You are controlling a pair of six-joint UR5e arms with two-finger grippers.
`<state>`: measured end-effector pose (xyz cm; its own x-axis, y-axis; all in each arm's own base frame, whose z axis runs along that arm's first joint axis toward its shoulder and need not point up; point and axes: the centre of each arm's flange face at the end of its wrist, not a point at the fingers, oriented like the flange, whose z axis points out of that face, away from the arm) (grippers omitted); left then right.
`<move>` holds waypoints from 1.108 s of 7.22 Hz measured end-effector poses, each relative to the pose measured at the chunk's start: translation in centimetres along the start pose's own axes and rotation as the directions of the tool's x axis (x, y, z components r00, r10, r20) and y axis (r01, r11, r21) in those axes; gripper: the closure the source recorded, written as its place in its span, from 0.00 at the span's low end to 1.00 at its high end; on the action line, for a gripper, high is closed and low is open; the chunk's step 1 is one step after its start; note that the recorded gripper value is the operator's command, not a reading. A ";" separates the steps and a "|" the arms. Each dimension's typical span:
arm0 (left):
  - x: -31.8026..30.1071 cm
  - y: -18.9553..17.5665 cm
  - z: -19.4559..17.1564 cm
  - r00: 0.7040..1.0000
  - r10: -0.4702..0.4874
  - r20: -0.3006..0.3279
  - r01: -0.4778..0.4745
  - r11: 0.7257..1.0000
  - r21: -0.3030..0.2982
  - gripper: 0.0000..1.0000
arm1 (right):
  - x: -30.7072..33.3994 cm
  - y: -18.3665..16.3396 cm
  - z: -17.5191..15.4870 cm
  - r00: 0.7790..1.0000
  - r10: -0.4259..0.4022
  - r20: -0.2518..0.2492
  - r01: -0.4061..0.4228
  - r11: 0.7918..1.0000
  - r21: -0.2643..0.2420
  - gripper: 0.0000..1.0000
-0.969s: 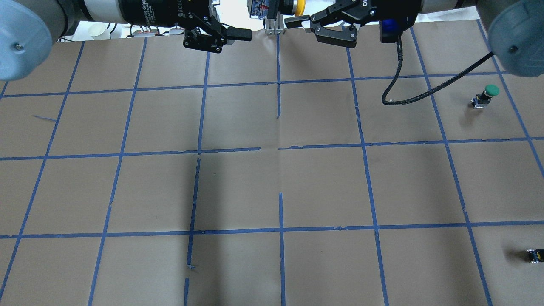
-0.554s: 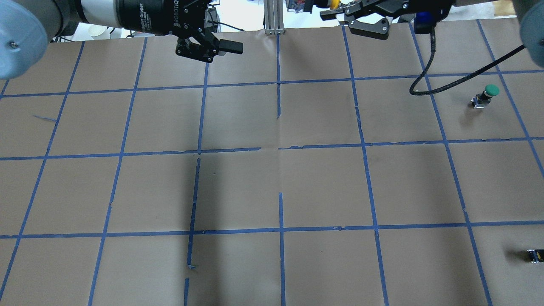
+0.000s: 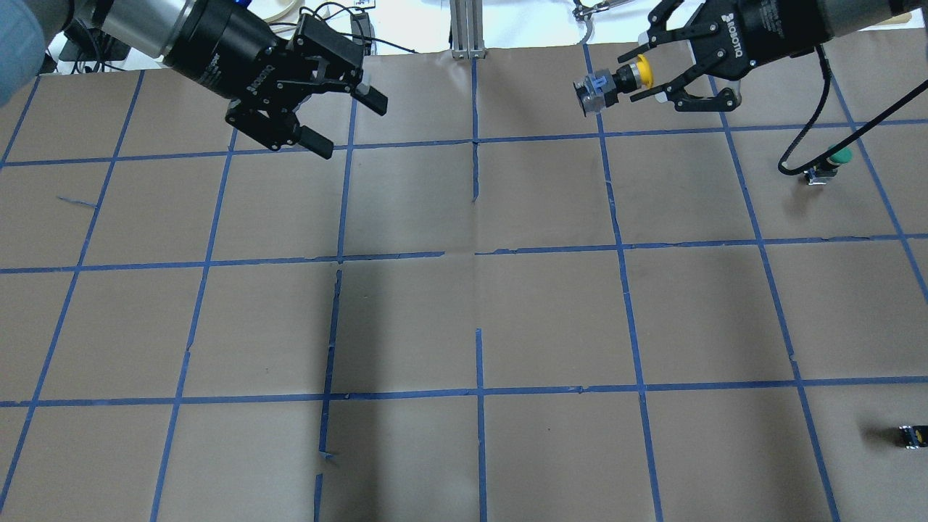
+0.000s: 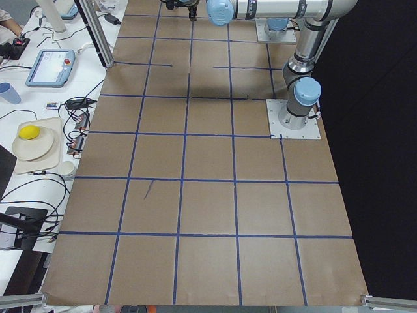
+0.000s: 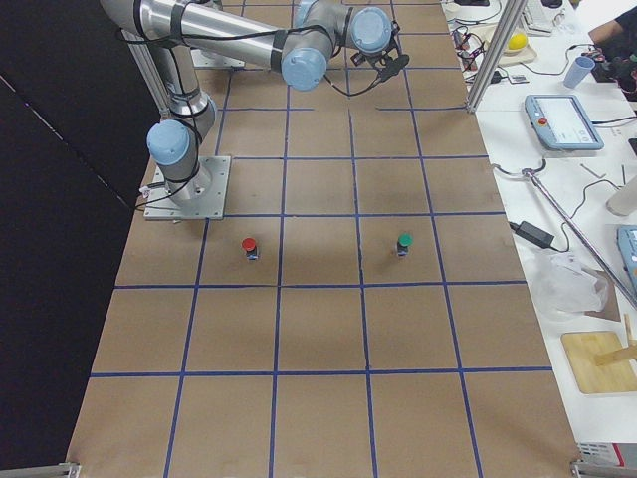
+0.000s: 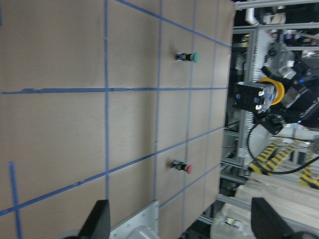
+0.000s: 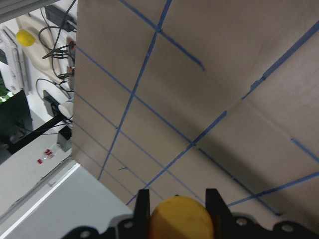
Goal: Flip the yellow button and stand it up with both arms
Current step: 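Carry the button with the right gripper toward the green button while the left gripper withdraws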
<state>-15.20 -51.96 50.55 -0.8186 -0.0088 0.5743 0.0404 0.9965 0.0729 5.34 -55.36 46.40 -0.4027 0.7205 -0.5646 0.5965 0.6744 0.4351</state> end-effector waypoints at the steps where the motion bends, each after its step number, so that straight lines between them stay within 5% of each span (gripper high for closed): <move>1: -0.7 0.1 -0.3 0.989 0.017 0.149 -0.015 1.000 -0.015 0.01 | 1.4 -1.3 -0.1 0.991 -0.102 -0.087 0.106 0.993 0.044 0.96; 3: -0.5 0.3 0.3 0.901 0.090 0.423 -0.079 0.996 -0.043 0.01 | 5.3 -4.6 -0.7 0.923 -0.244 -0.299 0.277 0.958 0.075 0.95; 4: -0.4 0.0 0.8 0.843 0.122 0.524 -0.114 0.992 -0.048 0.01 | 7.6 -6.2 -1.4 0.890 -0.238 -0.390 0.293 0.952 0.088 0.96; 6: -0.6 -1.0 1.1 0.791 0.135 0.597 -0.160 0.987 -0.011 0.01 | 13.9 -10.4 -3.5 0.832 -0.137 -0.538 0.275 0.944 0.184 0.96; 8: -1.3 -1.2 -0.1 0.787 0.132 0.602 -0.174 0.985 0.012 0.01 | 19.0 -13.3 -3.9 0.751 -0.031 -0.659 0.342 0.873 0.349 0.96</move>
<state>-14.16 -53.18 49.78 -0.9843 0.1741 -0.0293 0.1751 0.9838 -0.0376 -12.92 -50.04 32.61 -0.7787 0.6269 0.0251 0.6249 0.7785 -0.0577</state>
